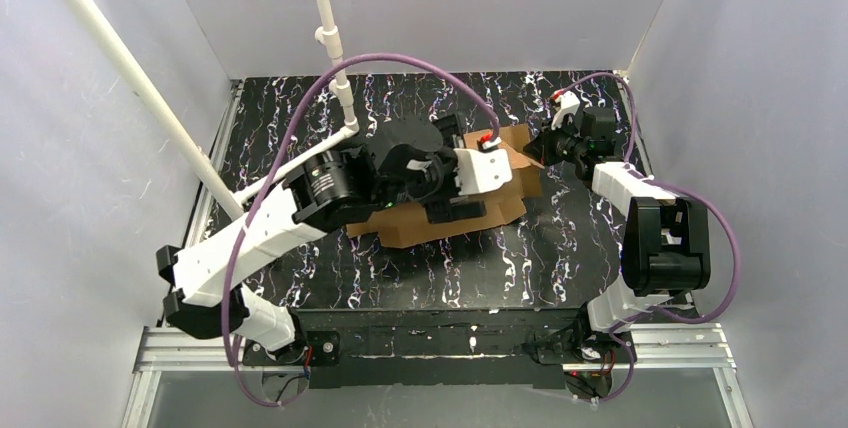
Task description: Fold the paper box
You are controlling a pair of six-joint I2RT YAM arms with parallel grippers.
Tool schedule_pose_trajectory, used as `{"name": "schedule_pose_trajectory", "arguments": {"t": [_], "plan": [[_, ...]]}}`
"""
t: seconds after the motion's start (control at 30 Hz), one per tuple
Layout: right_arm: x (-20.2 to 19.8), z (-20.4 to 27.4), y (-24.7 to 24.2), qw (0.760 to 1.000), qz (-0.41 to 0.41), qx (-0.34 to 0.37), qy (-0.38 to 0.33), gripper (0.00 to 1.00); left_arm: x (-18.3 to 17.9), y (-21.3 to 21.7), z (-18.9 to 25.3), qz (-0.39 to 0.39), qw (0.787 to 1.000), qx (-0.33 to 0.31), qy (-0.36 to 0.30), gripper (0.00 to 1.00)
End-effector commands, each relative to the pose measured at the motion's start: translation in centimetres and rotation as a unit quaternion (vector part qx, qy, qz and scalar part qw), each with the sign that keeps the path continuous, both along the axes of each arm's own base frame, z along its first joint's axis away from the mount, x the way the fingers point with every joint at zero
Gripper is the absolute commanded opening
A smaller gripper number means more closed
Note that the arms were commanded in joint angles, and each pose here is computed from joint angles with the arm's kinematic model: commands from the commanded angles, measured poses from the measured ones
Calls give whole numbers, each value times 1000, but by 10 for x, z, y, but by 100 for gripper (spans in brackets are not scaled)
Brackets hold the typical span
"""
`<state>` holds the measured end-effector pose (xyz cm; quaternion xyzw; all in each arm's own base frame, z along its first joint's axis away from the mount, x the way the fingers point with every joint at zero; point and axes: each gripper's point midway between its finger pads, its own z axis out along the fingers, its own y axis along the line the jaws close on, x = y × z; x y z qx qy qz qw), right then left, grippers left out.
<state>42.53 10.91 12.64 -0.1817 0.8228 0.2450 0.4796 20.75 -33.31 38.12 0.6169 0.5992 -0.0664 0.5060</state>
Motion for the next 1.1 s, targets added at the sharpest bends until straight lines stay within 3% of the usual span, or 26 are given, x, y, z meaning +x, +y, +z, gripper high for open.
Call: {"name": "schedule_pose_trajectory", "arguments": {"t": [0.0,0.17,0.3,0.47,0.57,0.63,0.7,0.77,1.07], "plan": [[4,28,2,999,10,2,-51,1,-26,16,-29,-21,998,25,52,94],[3,26,2,999,9,1,-50,1,-20,28,-53,0,997,61,45,91],[3,25,2,999,11,1,-50,1,6,39,-72,49,992,118,-8,86],[3,23,3,999,14,1,-49,1,27,39,-78,82,986,132,-61,71],[2,23,3,999,15,3,-49,1,33,40,-85,90,984,138,-61,57],[2,24,4,999,17,3,-51,1,37,41,-89,97,983,144,-59,43],[0,24,4,998,20,5,-53,1,41,44,-91,107,981,150,-59,25],[-2,25,6,998,25,6,-56,1,46,49,-91,122,979,153,-59,0],[-9,47,15,993,55,20,-101,1,46,50,-16,176,983,45,-34,0]]}}
